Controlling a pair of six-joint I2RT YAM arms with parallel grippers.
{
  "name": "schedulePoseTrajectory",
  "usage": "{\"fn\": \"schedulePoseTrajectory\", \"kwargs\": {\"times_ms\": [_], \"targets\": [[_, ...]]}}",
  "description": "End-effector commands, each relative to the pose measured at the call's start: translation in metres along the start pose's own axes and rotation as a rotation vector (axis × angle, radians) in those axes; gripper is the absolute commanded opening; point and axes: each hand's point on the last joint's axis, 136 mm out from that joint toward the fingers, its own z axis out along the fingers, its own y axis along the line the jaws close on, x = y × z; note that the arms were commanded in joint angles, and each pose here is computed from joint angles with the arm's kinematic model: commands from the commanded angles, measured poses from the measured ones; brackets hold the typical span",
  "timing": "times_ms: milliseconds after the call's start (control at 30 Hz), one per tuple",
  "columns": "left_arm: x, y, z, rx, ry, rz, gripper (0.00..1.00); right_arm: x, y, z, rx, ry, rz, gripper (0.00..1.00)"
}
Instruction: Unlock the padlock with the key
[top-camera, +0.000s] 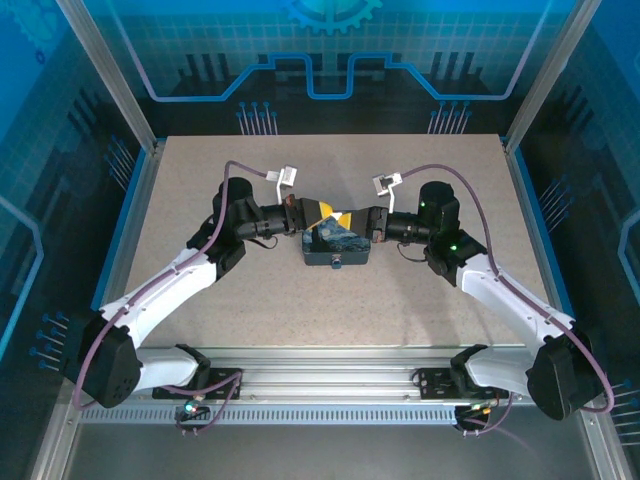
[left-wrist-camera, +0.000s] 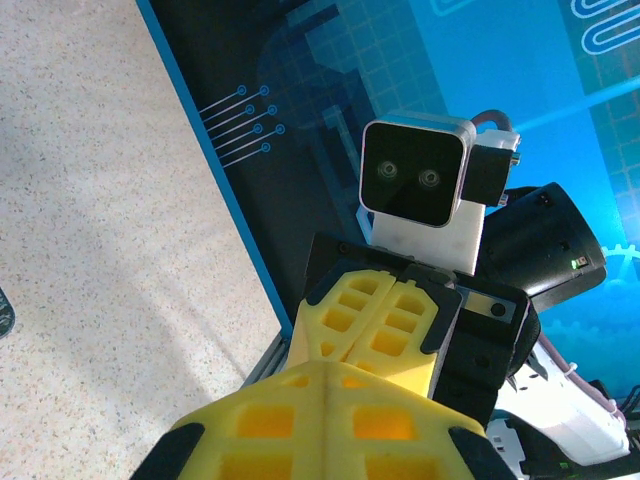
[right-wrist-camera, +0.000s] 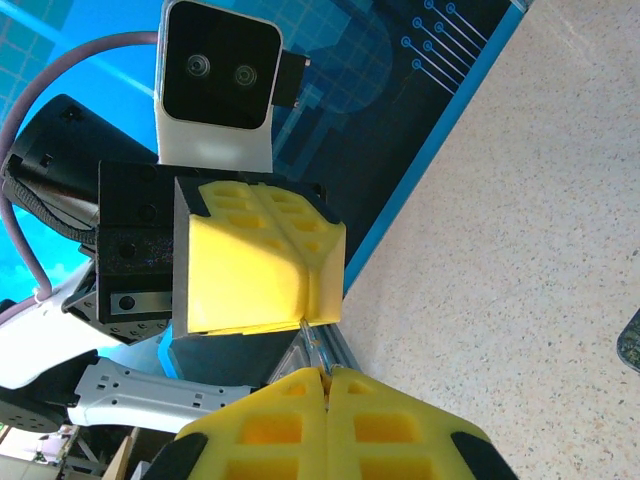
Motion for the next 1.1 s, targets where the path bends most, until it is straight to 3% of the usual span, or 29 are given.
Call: {"fn": "schedulePoseTrajectory", "kwargs": {"times_ms": [0, 133, 167, 267, 367, 667, 833, 1067], "targets": [[0.002, -0.004, -0.004, 0.012, -0.007, 0.013, 0.0, 0.001, 0.005, 0.003, -0.022, 0.008, -0.035, 0.0], [0.002, -0.003, -0.005, 0.009, -0.009, 0.011, 0.0, 0.004, 0.003, 0.002, -0.011, 0.014, -0.039, 0.0], [0.002, -0.003, -0.005, 0.003, -0.013, 0.012, 0.12, 0.004, 0.002, 0.002, -0.003, 0.015, -0.039, 0.0], [0.002, -0.001, -0.007, -0.012, -0.02, 0.018, 0.31, 0.007, 0.0, -0.001, 0.011, 0.016, -0.042, 0.0], [0.003, 0.001, -0.008, -0.022, -0.022, 0.024, 0.4, 0.008, -0.002, -0.004, 0.024, 0.012, -0.045, 0.0], [0.003, -0.002, -0.004, 0.003, -0.008, 0.013, 0.34, 0.012, 0.002, -0.001, 0.001, 0.029, -0.043, 0.0], [0.004, -0.005, -0.002, 0.011, -0.003, 0.02, 0.22, 0.012, 0.001, 0.0, 0.001, 0.029, -0.039, 0.0], [0.007, -0.006, 0.001, 0.012, 0.01, 0.024, 0.14, 0.011, 0.003, 0.001, -0.01, 0.029, -0.04, 0.0]]}}
